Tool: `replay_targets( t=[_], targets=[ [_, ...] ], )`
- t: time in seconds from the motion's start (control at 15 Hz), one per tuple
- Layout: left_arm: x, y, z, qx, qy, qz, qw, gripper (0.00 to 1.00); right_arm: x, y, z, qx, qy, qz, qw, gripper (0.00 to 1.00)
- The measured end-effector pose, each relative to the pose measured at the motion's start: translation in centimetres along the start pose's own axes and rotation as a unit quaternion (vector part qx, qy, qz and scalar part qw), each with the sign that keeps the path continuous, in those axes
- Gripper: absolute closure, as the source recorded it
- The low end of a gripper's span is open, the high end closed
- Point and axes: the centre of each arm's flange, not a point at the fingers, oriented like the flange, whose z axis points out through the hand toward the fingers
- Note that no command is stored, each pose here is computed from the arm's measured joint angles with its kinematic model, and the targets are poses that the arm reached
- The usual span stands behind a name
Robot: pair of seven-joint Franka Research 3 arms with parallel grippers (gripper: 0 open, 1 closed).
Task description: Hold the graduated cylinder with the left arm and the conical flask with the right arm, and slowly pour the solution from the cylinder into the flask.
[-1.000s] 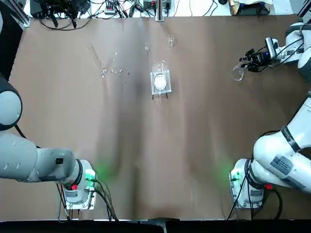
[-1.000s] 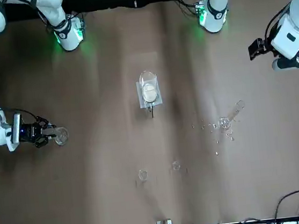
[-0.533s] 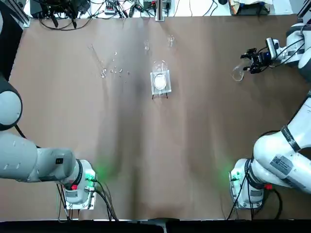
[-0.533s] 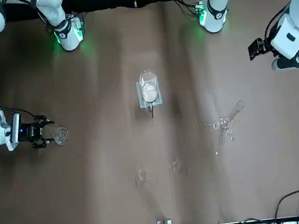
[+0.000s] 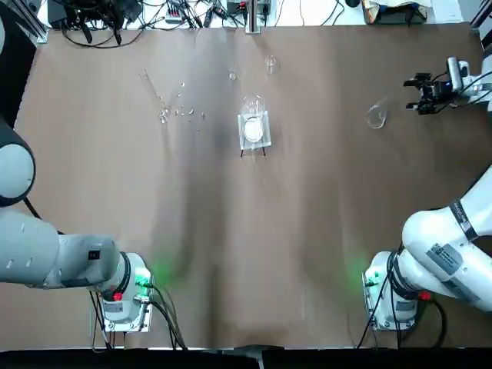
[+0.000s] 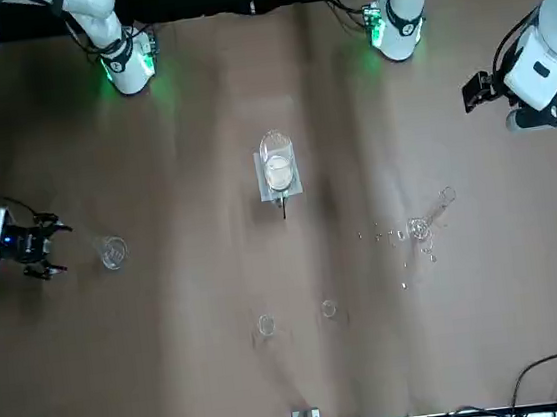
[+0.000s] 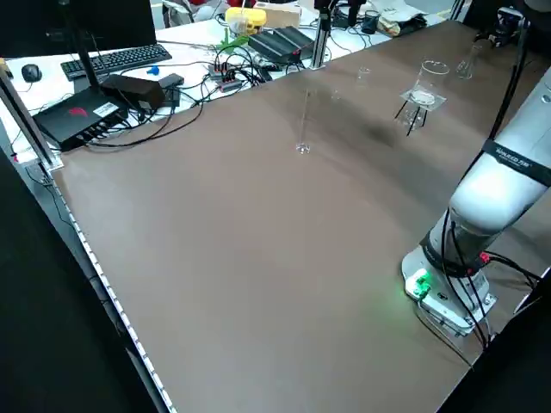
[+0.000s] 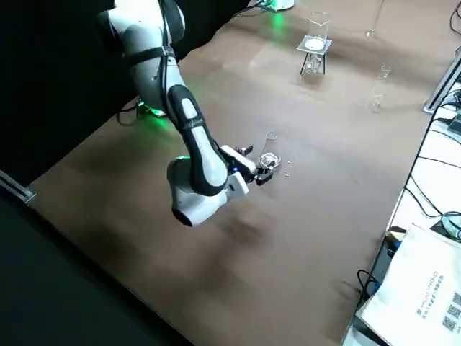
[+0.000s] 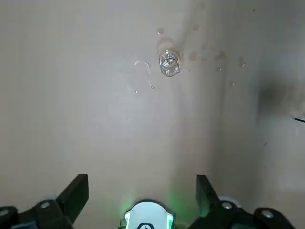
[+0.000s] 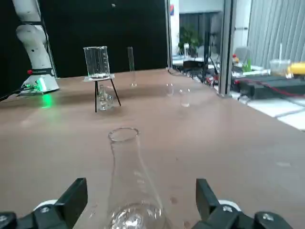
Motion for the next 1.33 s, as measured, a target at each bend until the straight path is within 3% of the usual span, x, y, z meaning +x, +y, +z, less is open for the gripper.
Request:
replay_targets(
  t=[0.33, 0.6, 0.87, 1.13, 1.33],
  targets=[
    [0.3, 0.0, 0.2, 0.0, 0.0, 0.0, 1.0, 0.0, 8.7, 3.3, -2.4, 0.02, -0.091, 0.085, 0.992, 0.0],
    [0.4, 0.0, 0.4, -0.001, -0.001, 0.0, 1.0, 0.0, 20.2, 5.0, 1.0, 0.032, -0.194, 0.153, 0.969, 0.0],
    [0.4, 0.0, 0.4, -0.001, -0.001, 0.0, 1.0, 0.0, 31.4, 5.3, 8.1, -0.005, -0.3, 0.234, 0.925, 0.0],
    [0.4, 0.0, 0.4, -0.001, -0.001, 0.0, 1.0, 0.0, 37.7, 4.5, 14.9, -0.057, -0.378, 0.303, 0.873, 0.0],
    [0.4, 0.0, 0.4, -0.001, -0.001, 0.0, 1.0, 0.0, 41.3, 3.1, 18.3, -0.108, -0.436, 0.342, 0.825, 0.0]
  ],
)
